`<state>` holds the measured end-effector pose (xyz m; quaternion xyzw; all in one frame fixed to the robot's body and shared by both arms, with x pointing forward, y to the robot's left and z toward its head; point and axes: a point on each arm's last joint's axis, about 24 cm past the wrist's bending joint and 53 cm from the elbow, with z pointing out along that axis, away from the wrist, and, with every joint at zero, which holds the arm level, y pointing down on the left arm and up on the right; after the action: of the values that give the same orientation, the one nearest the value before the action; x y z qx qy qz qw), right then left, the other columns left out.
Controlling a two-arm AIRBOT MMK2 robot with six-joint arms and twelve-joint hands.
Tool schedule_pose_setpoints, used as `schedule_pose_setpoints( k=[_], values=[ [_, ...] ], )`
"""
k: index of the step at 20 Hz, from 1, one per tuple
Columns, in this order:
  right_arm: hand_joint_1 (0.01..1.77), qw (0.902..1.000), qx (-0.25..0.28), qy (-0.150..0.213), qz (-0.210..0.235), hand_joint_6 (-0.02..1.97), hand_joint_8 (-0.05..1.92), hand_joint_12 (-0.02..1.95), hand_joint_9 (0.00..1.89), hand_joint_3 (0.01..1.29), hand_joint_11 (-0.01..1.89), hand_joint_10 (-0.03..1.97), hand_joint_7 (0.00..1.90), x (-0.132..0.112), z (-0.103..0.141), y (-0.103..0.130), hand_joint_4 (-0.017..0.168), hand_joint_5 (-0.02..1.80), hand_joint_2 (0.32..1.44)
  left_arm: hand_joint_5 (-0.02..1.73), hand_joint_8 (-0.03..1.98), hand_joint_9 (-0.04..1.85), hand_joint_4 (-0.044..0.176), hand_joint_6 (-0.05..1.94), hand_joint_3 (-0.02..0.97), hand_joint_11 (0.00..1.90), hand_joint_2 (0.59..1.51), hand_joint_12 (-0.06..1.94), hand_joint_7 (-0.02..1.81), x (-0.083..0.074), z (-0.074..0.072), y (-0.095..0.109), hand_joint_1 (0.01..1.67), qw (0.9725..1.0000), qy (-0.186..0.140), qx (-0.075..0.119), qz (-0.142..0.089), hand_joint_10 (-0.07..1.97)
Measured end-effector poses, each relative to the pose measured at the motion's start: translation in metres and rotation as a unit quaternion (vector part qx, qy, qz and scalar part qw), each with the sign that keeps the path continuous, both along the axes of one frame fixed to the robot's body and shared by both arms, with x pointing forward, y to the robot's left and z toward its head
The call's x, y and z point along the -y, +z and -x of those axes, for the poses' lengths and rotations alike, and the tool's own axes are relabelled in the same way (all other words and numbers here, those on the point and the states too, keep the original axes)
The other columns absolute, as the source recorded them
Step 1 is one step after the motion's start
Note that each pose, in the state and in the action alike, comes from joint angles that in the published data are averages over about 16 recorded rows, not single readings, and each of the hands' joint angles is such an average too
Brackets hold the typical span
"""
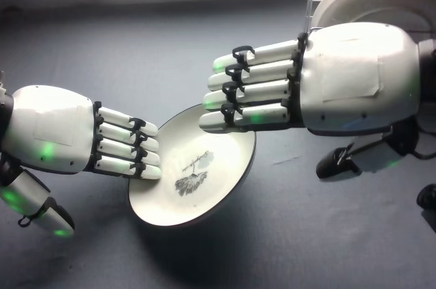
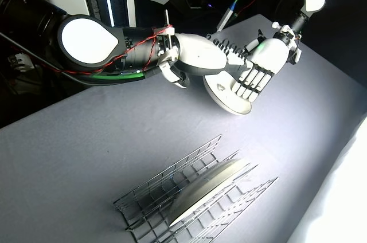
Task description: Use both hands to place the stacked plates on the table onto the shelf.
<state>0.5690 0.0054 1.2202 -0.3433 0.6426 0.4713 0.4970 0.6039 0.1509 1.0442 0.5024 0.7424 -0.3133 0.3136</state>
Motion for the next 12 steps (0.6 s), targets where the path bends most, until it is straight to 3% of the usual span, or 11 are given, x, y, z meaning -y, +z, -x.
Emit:
schedule_pose_setpoints(
  k=[12],
  values=[
    [1.03, 0.9989, -0.032, -0.009, 0.033, 0.02, 0.01, -0.01, 0.02, 0.01, 0.02, 0.01, 0.01, -0.02, -0.008, -0.043, 0.004, 0.02, 0.97, -0.01, -0.01, 0.0, -0.012, -0.04, 0.014, 0.01, 1.172, -0.02, 0.01, 0.0, -0.001, 0.0, 0.01, 1.0, 0.0, 0.001, 0.0, -0.01]
  ],
)
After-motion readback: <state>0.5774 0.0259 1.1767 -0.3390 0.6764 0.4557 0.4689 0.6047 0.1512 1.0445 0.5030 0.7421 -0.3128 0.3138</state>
